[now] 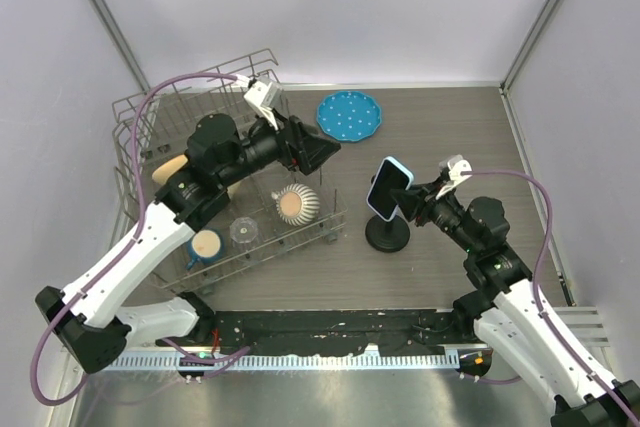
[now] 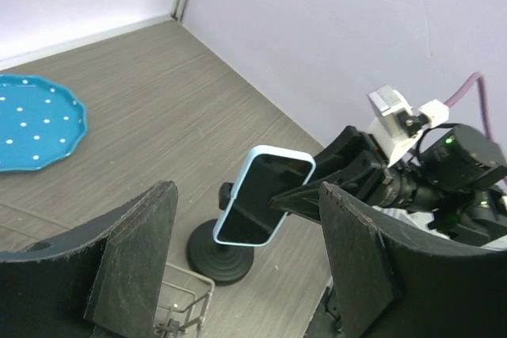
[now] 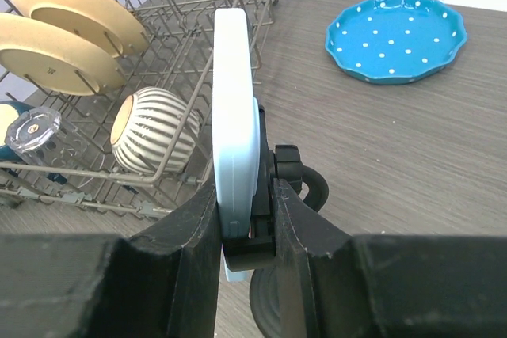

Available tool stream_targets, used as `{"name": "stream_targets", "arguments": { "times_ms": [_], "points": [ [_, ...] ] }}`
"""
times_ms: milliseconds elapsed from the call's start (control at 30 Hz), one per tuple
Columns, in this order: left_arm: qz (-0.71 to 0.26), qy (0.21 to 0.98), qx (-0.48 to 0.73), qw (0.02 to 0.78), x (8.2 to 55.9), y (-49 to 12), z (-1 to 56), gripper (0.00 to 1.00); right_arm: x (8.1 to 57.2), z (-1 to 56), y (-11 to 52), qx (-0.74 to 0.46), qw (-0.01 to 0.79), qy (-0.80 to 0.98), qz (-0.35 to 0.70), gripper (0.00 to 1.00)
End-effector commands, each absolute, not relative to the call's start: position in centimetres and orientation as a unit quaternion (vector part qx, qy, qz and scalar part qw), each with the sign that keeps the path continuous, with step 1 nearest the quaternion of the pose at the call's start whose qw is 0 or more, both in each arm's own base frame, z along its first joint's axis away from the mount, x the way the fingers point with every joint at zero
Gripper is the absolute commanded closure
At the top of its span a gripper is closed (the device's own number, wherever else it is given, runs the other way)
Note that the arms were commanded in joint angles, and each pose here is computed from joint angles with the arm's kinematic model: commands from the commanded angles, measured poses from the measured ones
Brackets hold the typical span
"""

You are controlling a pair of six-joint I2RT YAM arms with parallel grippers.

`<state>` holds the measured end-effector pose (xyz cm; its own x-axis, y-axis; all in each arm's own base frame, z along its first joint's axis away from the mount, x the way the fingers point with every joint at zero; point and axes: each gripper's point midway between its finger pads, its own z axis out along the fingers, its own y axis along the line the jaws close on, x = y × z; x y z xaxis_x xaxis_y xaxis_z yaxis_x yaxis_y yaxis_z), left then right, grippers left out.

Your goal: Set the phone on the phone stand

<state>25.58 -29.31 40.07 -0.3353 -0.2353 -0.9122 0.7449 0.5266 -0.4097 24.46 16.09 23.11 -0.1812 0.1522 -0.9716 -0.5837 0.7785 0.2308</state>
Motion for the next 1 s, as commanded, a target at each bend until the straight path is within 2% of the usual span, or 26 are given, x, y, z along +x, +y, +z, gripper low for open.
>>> {"name": "stream_targets", "arguments": {
  "times_ms": [0, 100, 267, 433, 633, 667, 700, 767, 967],
  "points": [
    [-0.415, 0.697, 0.220, 0.542, 26.4, -29.7, 38.0, 0.24, 23.5, 23.3, 15.7, -0.120, 0.592, 0.740, 0.298, 0.74],
    [-0.416, 0.694, 0.235, 0.539, 26.3, -30.0, 37.0, 0.25, 23.3, 23.2, 14.5, -0.100, 0.575, 0.765, 0.272, 0.87],
    [-0.407, 0.689, 0.253, 0.544, 25.5, -29.4, 35.0, 0.25, 22.6, 22.2, 14.5, -0.085, 0.531, 0.799, 0.267, 0.88],
    [-0.386, 0.684, 0.247, 0.568, 25.2, -27.9, 35.2, 0.25, 21.9, 22.3, 15.0, -0.074, 0.508, 0.813, 0.275, 0.77],
    [-0.389, 0.669, 0.244, 0.584, 24.5, -27.3, 36.4, 0.25, 21.6, 22.3, 15.6, -0.079, 0.498, 0.815, 0.285, 0.54],
    [-0.389, 0.669, 0.245, 0.584, 24.5, -27.3, 36.4, 0.25, 21.4, 22.6, 15.8, -0.081, 0.498, 0.813, 0.290, 0.45],
    [-0.391, 0.669, 0.247, 0.581, 24.3, -27.4, 36.4, 0.25, 21.4, 22.8, 15.9, -0.081, 0.499, 0.812, 0.292, 0.42],
    [-0.392, 0.669, 0.249, 0.580, 24.2, -27.6, 36.3, 0.25, 21.3, 23.5, 16.0, -0.084, 0.502, 0.809, 0.295, 0.38],
    [-0.395, 0.671, 0.249, 0.576, 24.1, -27.7, 36.1, 0.25, 21.2, 25.0, 15.6, -0.089, 0.496, 0.817, 0.281, 0.37]
  ]
}}
